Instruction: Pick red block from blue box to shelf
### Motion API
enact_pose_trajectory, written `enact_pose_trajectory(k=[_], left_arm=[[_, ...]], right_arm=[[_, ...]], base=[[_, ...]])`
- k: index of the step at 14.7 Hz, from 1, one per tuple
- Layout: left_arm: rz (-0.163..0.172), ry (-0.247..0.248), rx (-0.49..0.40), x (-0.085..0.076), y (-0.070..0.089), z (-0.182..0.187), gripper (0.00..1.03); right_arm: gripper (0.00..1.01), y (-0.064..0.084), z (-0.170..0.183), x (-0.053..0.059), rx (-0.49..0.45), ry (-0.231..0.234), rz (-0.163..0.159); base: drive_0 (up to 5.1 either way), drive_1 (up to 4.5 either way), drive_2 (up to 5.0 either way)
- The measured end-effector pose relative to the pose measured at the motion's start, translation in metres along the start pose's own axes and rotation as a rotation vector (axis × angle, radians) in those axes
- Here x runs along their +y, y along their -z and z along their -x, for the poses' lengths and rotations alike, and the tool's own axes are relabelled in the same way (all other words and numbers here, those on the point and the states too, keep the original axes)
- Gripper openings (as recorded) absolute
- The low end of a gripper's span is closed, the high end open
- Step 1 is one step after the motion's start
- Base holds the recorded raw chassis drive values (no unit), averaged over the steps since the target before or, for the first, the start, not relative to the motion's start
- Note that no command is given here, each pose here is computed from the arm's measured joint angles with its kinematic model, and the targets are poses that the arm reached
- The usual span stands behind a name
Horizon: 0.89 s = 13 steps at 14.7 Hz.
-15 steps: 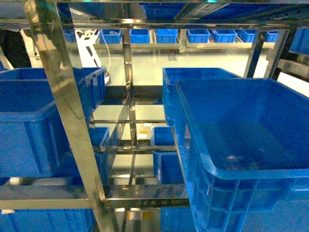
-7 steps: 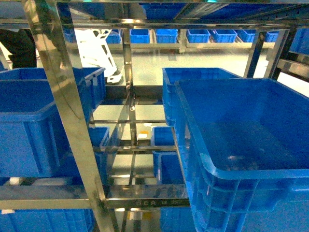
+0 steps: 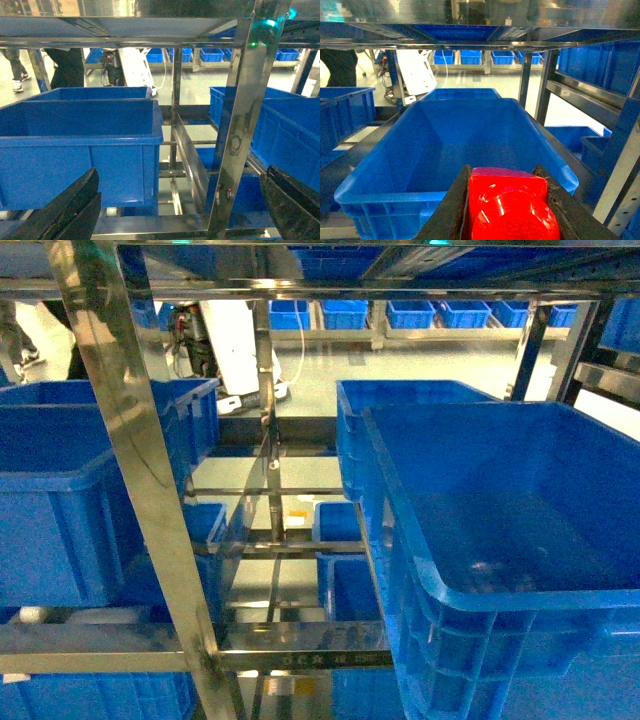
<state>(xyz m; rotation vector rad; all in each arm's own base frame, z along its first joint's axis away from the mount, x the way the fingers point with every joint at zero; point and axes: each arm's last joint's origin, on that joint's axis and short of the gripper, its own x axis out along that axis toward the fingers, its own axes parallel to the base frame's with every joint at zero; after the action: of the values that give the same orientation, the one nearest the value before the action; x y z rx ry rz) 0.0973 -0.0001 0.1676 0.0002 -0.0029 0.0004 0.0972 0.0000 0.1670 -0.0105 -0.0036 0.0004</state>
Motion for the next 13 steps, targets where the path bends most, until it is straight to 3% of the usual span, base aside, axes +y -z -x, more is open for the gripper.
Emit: enact_pose_trajectory(k=[13], left_arm=[[0.000,0.000,0.000,0.0000,0.0000,0.0000,0.98]], right_arm=[[0.28,0.0000,0.0000,0.0000,0.000,0.000,0.000]], base=[[0.0,0.00,0.0]])
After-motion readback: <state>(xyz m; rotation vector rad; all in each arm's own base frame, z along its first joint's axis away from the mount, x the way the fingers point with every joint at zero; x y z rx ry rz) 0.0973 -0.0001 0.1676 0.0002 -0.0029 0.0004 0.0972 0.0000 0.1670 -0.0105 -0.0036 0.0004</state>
